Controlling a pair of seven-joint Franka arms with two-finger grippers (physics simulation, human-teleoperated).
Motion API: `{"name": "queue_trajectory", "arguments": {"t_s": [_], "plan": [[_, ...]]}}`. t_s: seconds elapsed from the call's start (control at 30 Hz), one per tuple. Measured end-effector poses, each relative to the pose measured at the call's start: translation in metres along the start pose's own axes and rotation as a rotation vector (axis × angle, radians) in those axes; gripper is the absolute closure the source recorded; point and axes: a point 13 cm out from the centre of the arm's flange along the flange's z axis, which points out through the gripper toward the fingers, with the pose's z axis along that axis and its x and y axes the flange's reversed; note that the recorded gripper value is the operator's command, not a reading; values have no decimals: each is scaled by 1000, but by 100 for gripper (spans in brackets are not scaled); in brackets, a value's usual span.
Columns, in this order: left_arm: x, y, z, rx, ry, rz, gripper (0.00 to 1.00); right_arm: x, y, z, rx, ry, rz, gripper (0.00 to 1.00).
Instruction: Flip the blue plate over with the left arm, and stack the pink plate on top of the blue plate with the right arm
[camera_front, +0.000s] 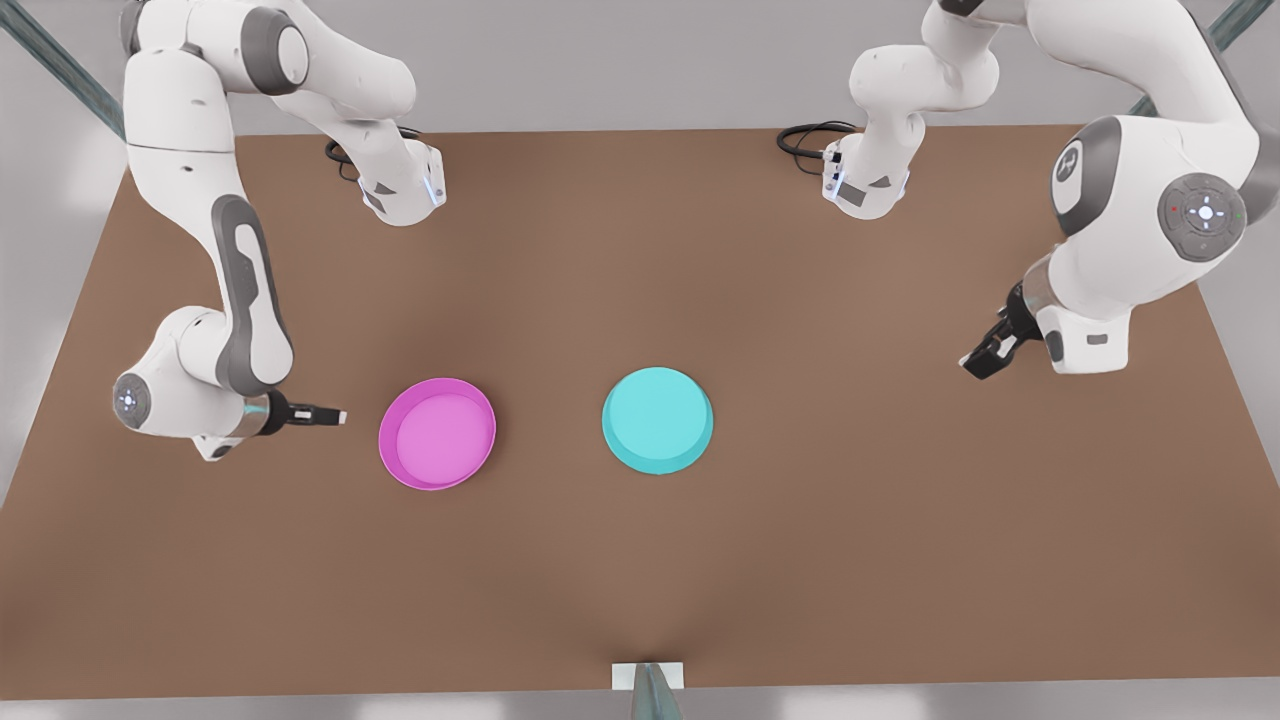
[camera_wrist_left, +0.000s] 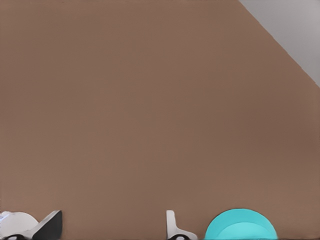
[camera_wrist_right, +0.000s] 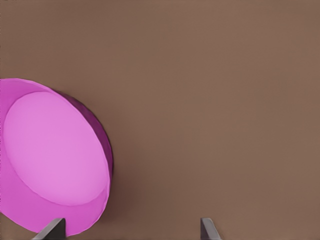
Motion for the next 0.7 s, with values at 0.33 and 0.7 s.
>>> {"name": "queue_trajectory", "arguments": {"t_s": [0.33,0.7], "plan": [[21,0,-6,-18,29,376,0,-18,61,78,-138,-41,-44,0],[20,2,-5,-13,39,574,0,-28,59,99,-132,-53,-110,1]]}}
